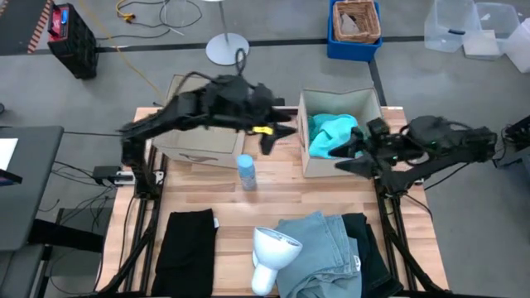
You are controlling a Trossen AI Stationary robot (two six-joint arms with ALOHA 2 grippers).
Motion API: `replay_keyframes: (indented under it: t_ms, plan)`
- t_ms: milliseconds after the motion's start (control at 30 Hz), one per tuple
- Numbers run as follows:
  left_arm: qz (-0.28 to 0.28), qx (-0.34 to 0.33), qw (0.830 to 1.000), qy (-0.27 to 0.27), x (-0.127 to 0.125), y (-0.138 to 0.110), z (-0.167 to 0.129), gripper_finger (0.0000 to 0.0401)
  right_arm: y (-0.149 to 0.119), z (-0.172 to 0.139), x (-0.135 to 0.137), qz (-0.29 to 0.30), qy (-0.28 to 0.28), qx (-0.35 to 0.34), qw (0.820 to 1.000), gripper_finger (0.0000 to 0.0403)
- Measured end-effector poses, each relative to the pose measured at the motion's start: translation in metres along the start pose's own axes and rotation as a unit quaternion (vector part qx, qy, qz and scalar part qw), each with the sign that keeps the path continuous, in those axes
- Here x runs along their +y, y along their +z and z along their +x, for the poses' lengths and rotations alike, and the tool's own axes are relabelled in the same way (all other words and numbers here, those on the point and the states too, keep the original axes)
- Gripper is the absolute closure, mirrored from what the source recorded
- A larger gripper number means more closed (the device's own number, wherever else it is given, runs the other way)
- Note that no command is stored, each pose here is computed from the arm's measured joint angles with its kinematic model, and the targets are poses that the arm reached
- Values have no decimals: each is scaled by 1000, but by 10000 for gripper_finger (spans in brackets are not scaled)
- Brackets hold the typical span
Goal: Sort clothes
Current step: Put the blue pants into the right laundry organizer
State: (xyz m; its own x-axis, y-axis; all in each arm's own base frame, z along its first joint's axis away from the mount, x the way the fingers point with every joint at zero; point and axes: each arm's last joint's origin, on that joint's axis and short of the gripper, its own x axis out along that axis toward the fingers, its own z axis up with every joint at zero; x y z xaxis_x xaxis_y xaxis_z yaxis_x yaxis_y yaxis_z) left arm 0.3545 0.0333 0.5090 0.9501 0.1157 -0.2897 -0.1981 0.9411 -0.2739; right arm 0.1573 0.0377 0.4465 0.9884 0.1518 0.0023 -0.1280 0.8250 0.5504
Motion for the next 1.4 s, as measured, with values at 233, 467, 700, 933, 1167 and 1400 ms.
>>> replay_keyframes:
  t_ms: [233,467,700,933,1167,1400]
  plan:
    - [15,65,995,80,-6,-10,-58,203,-20,17,4,25,-5,66,997,143]
    - [21,73,990,117,-13,-15,-78,203,-33,41,22,-23,28,126,991,143]
    - [19,94,988,118,-17,-21,-76,203,-79,49,26,-90,1,295,951,143]
    - [21,102,989,103,-28,-26,-74,203,-122,60,17,-56,-105,426,897,143]
    - [24,96,990,105,-38,-30,-76,203,-158,78,4,-36,-210,497,841,142]
    - [30,92,990,105,-45,-32,-78,203,-185,105,-12,-18,-269,515,814,142]
